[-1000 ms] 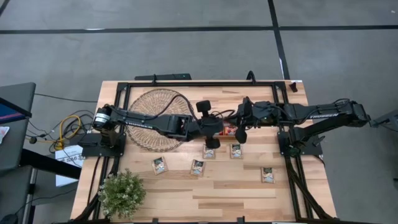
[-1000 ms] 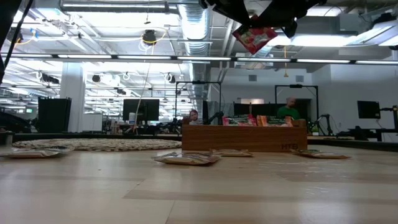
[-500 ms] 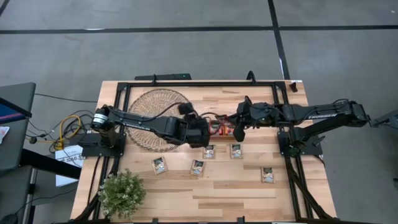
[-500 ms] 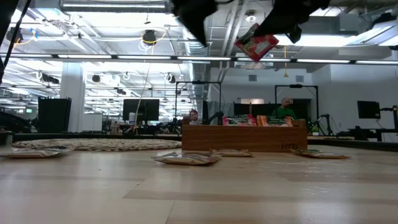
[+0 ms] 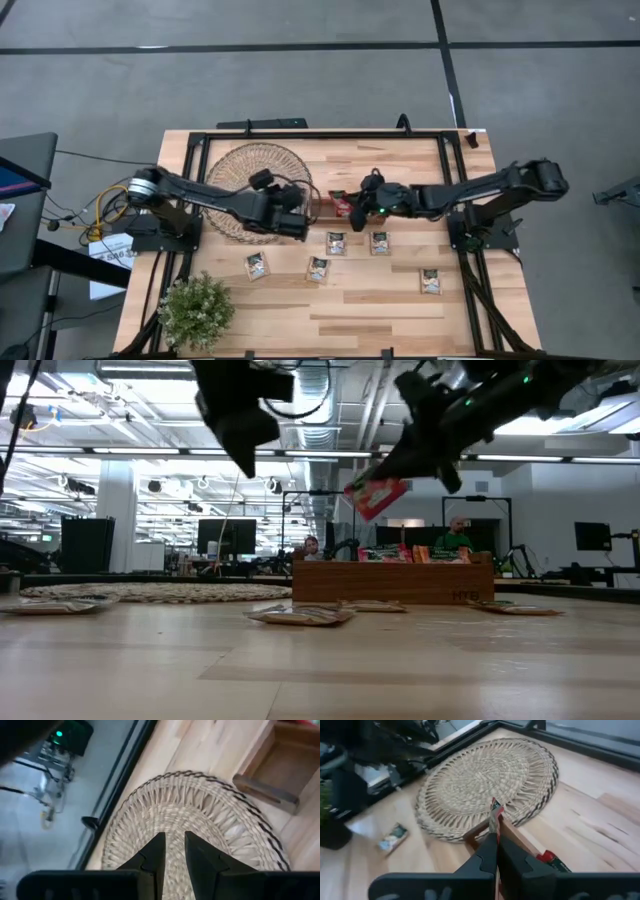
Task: Pick & Place Tea
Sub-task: Put the red tea bag into the middle section of the wooden organizer
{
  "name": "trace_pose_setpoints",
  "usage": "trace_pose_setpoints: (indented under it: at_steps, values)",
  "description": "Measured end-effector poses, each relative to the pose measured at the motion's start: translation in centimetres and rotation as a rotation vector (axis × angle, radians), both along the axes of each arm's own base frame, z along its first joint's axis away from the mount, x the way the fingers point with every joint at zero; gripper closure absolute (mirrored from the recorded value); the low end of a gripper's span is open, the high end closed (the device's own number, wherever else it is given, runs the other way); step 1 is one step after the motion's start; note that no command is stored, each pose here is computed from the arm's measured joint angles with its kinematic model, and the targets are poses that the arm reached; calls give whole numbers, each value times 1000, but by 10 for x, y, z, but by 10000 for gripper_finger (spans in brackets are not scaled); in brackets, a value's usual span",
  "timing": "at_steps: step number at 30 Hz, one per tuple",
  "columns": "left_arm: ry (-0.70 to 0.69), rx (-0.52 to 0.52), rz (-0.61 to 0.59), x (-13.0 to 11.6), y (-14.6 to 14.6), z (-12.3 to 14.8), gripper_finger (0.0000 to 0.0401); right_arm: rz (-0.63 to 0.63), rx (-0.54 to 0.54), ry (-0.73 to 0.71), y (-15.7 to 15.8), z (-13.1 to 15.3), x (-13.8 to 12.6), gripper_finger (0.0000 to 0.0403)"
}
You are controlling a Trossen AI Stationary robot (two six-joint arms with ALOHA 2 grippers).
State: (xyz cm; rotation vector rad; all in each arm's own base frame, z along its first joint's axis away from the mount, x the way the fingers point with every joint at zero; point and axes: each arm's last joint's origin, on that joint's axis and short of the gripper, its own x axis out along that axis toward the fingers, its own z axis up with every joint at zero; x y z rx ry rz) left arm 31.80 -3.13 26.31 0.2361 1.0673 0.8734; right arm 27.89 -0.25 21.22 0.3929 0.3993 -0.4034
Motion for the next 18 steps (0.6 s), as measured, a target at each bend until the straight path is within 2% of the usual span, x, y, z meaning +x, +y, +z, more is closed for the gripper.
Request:
trace_pose_setpoints:
  at_steps: [6, 10, 14, 18]
  values:
    - [-285, -112, -2, -37, 5, 21, 336, -146, -52, 90, -4, -25, 7, 403]
    - [-466, -176, -38, -62, 8, 36, 336, -183, -41, 91, -6, -31, 10, 403]
    - [-566, -235, -85, -80, 10, 41, 336, -205, 2, 100, -7, -40, 13, 403]
    - [-596, -265, -95, -93, 11, 40, 336, -225, 12, 101, -6, -48, 17, 403]
